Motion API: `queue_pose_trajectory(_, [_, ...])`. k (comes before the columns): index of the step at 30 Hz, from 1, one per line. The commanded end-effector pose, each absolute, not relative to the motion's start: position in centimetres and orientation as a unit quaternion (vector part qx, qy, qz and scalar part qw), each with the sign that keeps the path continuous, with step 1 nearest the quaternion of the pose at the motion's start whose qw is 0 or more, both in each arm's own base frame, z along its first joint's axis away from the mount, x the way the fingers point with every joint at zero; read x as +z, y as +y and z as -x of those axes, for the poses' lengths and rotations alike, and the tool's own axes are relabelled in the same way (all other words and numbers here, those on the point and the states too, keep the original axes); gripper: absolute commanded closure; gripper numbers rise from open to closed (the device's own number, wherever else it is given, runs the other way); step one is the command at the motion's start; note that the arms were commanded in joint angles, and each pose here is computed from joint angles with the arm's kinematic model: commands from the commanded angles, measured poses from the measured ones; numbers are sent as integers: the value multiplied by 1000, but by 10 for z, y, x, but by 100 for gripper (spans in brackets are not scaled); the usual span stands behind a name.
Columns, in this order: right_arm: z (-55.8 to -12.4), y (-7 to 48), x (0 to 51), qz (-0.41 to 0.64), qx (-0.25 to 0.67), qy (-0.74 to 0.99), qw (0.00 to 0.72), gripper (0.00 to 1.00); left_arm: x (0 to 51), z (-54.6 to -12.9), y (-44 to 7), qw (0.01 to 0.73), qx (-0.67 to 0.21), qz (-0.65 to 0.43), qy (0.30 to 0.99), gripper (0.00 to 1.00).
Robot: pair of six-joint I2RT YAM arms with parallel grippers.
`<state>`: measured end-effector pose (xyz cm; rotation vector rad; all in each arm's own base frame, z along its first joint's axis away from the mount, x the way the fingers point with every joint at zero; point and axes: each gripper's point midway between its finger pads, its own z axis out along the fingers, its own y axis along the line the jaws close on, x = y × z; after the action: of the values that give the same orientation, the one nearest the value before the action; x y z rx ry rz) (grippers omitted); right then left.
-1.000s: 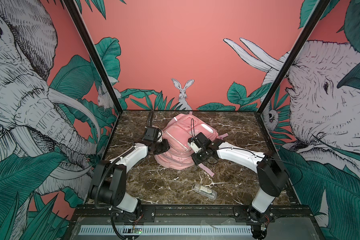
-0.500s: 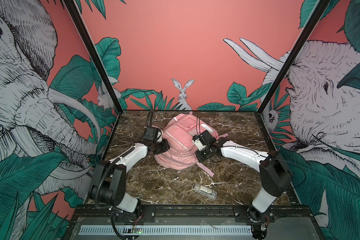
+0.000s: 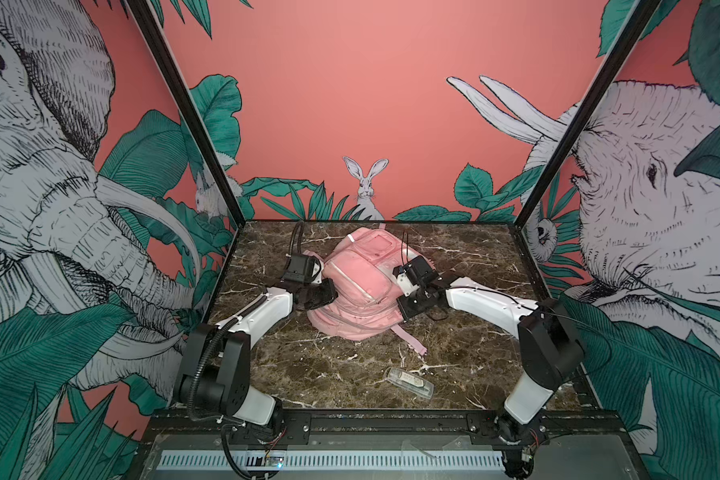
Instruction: Pack the student bag
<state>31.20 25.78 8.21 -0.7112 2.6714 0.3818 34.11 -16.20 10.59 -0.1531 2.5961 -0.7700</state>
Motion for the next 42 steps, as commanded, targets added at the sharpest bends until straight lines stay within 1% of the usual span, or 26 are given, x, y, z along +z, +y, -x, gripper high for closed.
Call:
queue_pose_trajectory(1, [-315,233,70,230,99,956,155,100,112,-343,-140,240,-243,66,938,91])
queue_pose_trajectory(7, [-324,220,61,207,92,963,148,100,112,-344,-141,238,-246,68,937,91])
queue_pose_trajectory(21, [-342,207,61,184,84,967,153,100,110,-340,-139,237,-245,69,938,91])
queue_pose_trajectory(42, [-352,191,63,163,74,972,151,100,108,-333,-138,238,-250,71,936,91])
